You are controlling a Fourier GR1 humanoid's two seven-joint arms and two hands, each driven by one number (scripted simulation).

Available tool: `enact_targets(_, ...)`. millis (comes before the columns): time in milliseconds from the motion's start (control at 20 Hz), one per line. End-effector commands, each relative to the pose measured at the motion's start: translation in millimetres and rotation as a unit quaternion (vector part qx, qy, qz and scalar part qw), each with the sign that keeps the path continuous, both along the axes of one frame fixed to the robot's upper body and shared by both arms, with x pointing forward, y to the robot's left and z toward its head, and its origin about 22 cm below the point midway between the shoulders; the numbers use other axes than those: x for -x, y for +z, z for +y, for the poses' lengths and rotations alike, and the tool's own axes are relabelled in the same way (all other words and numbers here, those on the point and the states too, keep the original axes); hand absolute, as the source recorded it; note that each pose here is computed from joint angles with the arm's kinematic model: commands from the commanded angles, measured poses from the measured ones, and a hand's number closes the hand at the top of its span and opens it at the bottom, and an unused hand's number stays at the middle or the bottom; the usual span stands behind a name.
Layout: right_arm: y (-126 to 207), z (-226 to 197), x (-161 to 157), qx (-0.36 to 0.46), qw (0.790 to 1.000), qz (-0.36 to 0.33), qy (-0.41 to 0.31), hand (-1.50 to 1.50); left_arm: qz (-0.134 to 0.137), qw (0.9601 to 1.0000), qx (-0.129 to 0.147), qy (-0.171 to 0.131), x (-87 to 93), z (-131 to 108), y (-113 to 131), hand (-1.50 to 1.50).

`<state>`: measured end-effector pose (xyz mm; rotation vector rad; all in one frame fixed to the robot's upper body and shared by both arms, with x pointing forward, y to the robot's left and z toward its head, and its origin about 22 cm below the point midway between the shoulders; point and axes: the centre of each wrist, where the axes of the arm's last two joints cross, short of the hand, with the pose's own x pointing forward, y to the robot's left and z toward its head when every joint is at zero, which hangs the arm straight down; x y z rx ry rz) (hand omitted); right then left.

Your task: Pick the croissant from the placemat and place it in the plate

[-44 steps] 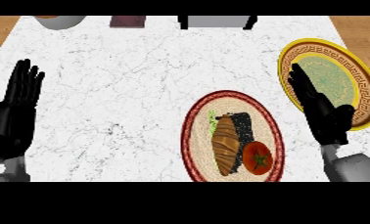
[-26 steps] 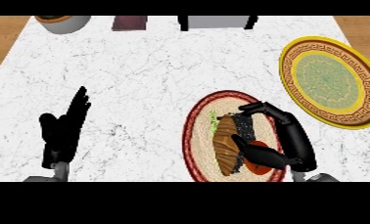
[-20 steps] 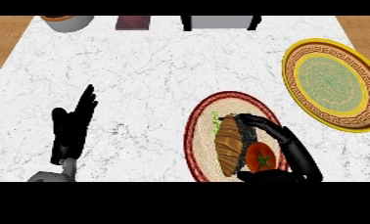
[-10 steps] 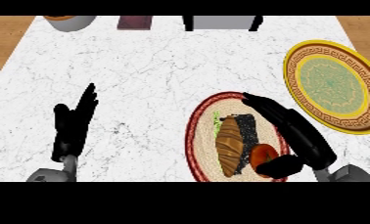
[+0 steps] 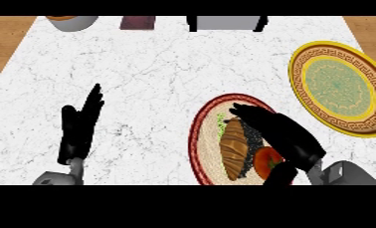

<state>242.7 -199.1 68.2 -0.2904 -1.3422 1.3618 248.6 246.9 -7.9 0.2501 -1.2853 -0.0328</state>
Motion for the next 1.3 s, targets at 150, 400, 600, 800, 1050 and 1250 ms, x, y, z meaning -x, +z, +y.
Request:
enact_targets(150,-10,19,-8,0.036,0.999,0.039,-0.003,-1.5,0.001,1.0,0.005,0.003,-9.1,3,-6,0.0)
enact_targets(400,-16,29,-34,0.037,0.998,0.046,0.0,-1.5,0.004,1.0,0.007,-0.002,-7.4,4,-10,0.0)
enact_targets(600,-31,29,-22,0.043,0.998,0.051,0.014,-1.5,0.004,0.9999,0.014,0.0,19.0,0,-10,0.0)
enact_targets(800,-26,20,-18,0.052,0.997,0.048,0.009,-1.5,0.005,1.0,0.0,0.003,-6.6,4,-9,0.0)
enact_targets(1050,-59,29,-19,0.043,0.998,0.052,0.009,-1.5,-0.003,1.0,0.004,-0.003,13.1,-6,8,0.0)
enact_targets(1250,-56,30,-22,0.058,0.996,0.074,0.007,-1.5,0.002,1.0,0.005,-0.002,21.2,12,-6,0.0)
